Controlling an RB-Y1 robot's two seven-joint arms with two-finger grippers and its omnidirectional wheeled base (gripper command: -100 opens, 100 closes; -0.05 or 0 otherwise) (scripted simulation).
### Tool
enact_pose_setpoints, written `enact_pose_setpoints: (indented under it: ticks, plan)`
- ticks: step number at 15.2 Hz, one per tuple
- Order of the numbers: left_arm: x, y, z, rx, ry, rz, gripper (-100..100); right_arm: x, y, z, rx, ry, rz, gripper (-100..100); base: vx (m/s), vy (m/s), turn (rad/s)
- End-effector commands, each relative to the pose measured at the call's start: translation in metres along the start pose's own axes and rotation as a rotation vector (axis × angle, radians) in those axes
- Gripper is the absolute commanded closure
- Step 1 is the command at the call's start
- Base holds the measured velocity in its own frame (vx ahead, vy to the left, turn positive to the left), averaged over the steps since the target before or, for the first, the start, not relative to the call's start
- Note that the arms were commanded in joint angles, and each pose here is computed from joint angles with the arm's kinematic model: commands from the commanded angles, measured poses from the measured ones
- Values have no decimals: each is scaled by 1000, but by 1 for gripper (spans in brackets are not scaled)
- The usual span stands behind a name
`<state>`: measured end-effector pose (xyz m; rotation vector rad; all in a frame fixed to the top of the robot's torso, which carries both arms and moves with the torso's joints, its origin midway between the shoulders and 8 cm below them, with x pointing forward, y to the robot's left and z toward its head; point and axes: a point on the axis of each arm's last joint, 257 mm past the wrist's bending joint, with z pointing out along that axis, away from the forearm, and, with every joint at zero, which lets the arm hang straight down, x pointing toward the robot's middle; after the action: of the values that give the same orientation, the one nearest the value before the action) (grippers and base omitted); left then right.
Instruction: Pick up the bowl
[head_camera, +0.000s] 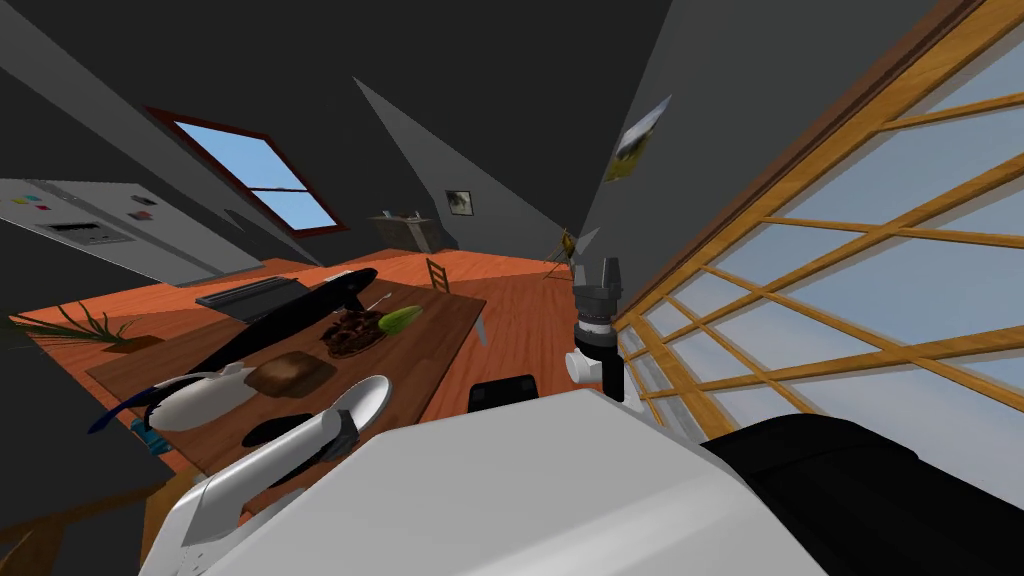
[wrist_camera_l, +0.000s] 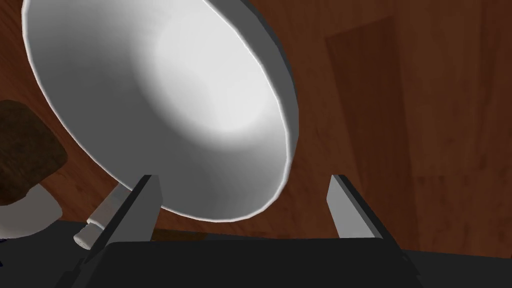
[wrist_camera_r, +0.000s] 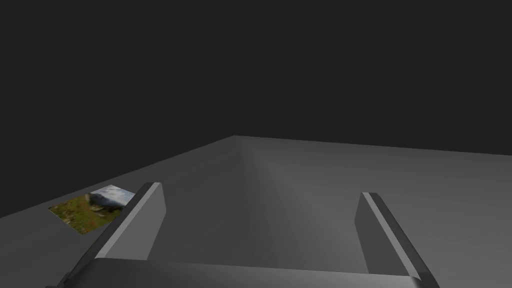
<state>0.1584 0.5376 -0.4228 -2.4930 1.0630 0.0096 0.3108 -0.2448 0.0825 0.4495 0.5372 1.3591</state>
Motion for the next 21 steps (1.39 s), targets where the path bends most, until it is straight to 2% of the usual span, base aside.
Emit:
enact_pose_setpoints:
  ticks: [1, 3, 4, 7, 8, 9, 12, 14, 15, 19, 21]
  plan:
    - [-1, 10, 1, -33, 0, -13, -100, 0, 0, 0, 0, 0, 0, 0, -6, 21, -116]
    - [-2, 29, 3, -99, 3, -42, -100, 0, 0, 0, 0, 0, 0, 0, -5, 26, -196]
    - [-2, 29, 3, -99, 3, -42, -100, 0, 0, 0, 0, 0, 0, 0, -5, 35, -143]
    - [0, 48, 4, -158, 9, -68, -100, 0, 0, 0, 0, 0, 0, 0, -1, 29, -116]
    - [-1, 40, 3, -135, 7, -58, -100, 0, 0, 0, 0, 0, 0, 0, -1, 20, -46]
    - [2, 43, 11, -138, 9, -57, -100, 0, 0, 0, 0, 0, 0, 0, 1, 15, 25]
    - [5, 45, 19, -135, 10, -53, -100, 0, 0, 0, 0, 0, 0, 0, 1, 12, 29]
    - [5, 45, 18, -138, 10, -54, -100, 0, 0, 0, 0, 0, 0, 0, 1, 8, 15]
    - [5, 45, 18, -136, 10, -54, 100, 0, 0, 0, 0, 0, 0, 0, 0, 0, 0]
    - [5, 45, 18, -137, 10, -54, 100, 0, 0, 0, 0, 0, 0, 0, 0, 0, 0]
    - [1, 43, 9, -139, 8, -58, 100, 0, 0, 0, 0, 0, 0, 0, -1, -11, -34]
